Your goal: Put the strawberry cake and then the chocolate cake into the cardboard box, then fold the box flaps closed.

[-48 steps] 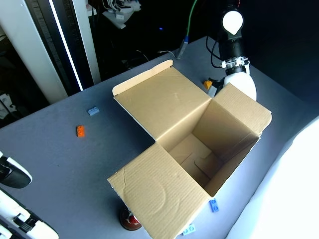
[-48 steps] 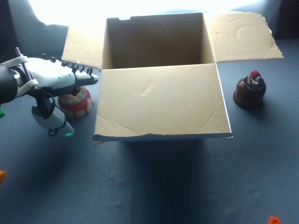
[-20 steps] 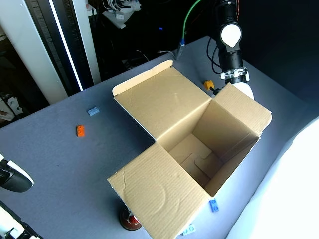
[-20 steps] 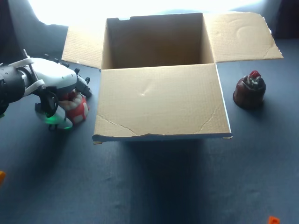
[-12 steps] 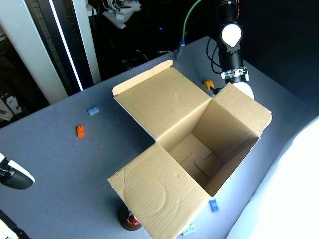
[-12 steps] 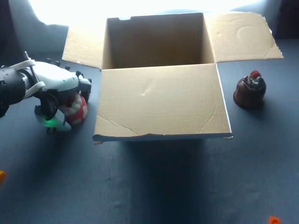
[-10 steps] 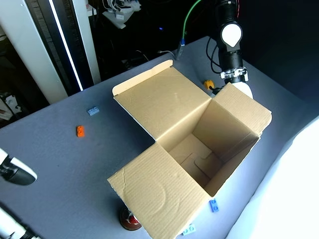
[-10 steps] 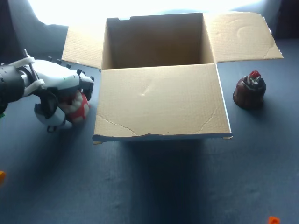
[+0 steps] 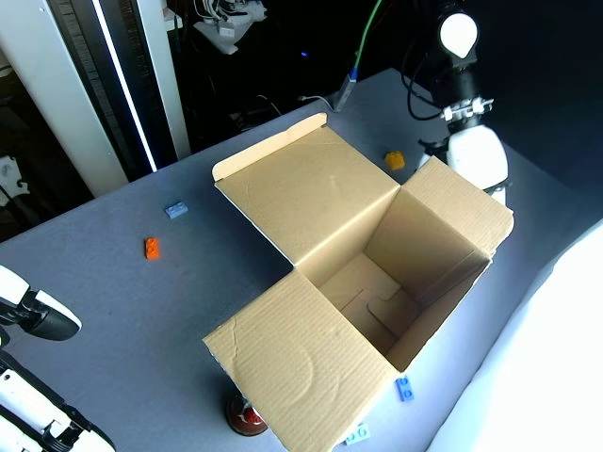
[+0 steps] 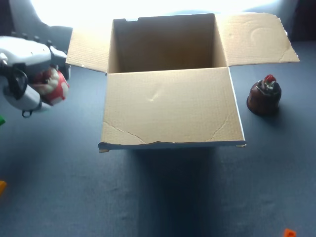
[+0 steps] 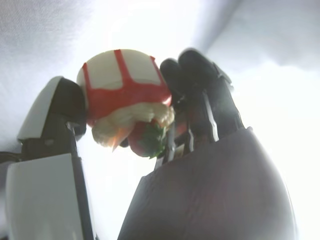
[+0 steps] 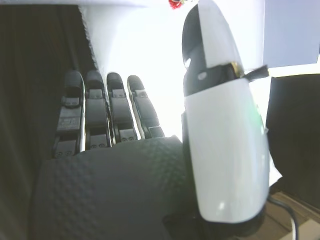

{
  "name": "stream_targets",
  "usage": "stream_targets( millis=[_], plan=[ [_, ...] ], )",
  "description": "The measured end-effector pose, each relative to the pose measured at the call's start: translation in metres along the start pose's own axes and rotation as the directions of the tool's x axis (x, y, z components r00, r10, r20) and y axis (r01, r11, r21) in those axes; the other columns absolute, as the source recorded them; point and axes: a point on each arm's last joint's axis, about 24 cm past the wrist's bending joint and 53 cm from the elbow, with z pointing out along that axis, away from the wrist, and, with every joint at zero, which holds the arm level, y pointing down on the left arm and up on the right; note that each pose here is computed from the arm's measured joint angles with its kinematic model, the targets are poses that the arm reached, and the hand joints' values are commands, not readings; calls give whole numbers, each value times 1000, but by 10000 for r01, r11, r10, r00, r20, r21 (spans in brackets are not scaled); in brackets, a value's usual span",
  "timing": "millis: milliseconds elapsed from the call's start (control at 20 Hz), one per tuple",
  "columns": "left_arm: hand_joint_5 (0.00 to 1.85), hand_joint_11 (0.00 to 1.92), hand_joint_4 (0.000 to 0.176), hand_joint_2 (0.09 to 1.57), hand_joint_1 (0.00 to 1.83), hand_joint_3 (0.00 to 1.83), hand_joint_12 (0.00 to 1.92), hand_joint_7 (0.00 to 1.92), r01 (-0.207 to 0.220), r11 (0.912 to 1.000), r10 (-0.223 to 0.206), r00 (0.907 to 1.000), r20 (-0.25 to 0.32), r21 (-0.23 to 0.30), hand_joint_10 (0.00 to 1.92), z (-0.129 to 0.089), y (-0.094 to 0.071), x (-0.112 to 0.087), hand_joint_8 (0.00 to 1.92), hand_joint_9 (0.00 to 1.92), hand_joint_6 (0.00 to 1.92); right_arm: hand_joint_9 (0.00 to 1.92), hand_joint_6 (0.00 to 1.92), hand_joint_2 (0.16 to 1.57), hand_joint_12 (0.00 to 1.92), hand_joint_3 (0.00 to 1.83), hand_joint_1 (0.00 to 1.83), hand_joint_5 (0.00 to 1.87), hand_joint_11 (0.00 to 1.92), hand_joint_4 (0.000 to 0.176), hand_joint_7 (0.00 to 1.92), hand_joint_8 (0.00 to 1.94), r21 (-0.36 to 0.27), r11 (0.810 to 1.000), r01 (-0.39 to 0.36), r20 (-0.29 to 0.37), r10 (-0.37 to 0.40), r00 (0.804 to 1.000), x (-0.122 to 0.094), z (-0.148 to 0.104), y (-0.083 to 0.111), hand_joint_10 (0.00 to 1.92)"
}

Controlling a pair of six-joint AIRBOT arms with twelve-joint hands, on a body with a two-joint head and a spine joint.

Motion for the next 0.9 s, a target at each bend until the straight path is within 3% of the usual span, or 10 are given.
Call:
stream_targets(
  millis=[150,250,300,450,550,750,850,900],
  plan=[
    [257,202,5,1108,1052,294,1843,194,142,9998,-145,9994,317,100,1587,-9,-1,-17,1524,229,1058,99,3,1053,395,4,881,27,0,0,54,0,-39,10000,8,194,-8,9998,-5,0,1,2],
    [270,194,16,1108,1050,296,1894,183,279,9995,-289,9978,598,176,1666,-16,-2,-32,1565,202,1054,121,9,1035,440,0,938,46,0,0,86,7,-40,10000,13,217,-13,9998,-5,0,1,10],
    [280,216,6,1097,1084,290,1876,182,328,9993,-342,9968,726,205,1654,-18,-3,-38,1549,205,1049,115,3,1045,436,2,929,33,0,0,78,3,-41,10000,24,206,-23,9998,-5,0,1,7],
    [311,229,0,1085,1128,244,1856,209,454,9983,-489,9939,985,372,1611,-26,-3,-55,1515,223,964,122,9,1039,542,0,945,63,0,0,77,5,-37,10000,18,234,-17,9997,-6,0,1,8],
    [283,214,8,1100,1102,248,1820,187,530,9964,-596,9930,1023,664,1590,-29,-11,-62,1549,227,996,109,3,1040,478,0,953,52,0,0,62,0,-38,10000,67,241,-66,9997,-6,0,1,2],
    [293,214,0,1101,1130,198,1818,251,692,9911,-836,9884,1268,1139,1521,-36,-23,-80,1486,276,1025,114,0,1064,382,6,904,33,0,3,80,2,-48,9999,134,234,-133,9996,-5,0,2,3],
    [284,184,6,1131,1098,192,1866,237,758,9893,-936,9852,1435,1243,1571,-38,-25,-88,1507,249,1060,104,2,1072,309,7,897,32,0,9,80,1,-71,9998,187,210,-186,9996,-3,-1,3,2],
    [313,185,0,1274,1212,91,1884,483,825,9872,-1038,9821,1572,1365,1604,-41,-28,-96,1637,252,1046,107,3,1070,241,5,913,36,0,7,87,1,-74,9998,198,211,-196,9996,-3,-1,3,3]
  ],
)
